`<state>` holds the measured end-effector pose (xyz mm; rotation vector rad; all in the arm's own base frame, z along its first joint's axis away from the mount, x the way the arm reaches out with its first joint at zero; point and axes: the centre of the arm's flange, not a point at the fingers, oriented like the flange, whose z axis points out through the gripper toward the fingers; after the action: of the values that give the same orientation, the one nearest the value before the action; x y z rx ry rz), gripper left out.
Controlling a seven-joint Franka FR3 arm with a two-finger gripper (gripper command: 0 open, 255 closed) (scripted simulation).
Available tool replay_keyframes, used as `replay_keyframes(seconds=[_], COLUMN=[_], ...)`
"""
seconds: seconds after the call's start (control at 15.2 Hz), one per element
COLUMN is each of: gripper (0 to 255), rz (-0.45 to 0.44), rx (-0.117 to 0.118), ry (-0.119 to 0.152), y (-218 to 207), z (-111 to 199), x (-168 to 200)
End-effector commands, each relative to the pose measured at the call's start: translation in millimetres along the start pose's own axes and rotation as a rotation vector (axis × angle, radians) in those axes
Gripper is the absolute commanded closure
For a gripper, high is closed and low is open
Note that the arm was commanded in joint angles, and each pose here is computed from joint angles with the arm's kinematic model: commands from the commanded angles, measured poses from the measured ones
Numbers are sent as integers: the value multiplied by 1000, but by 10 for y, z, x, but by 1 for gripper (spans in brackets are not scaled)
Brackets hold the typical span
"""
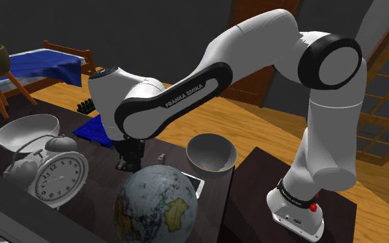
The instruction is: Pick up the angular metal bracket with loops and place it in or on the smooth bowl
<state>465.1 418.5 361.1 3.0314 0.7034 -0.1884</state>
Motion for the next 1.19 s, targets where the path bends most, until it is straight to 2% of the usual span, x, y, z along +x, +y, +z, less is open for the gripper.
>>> replay_keyframes(seconds=[0.0, 1.12], gripper=[255, 255], rz=[0, 0], rx=[0, 0], ry=[0, 0], y=[3, -1], z=[-86, -976], x=[-13, -123])
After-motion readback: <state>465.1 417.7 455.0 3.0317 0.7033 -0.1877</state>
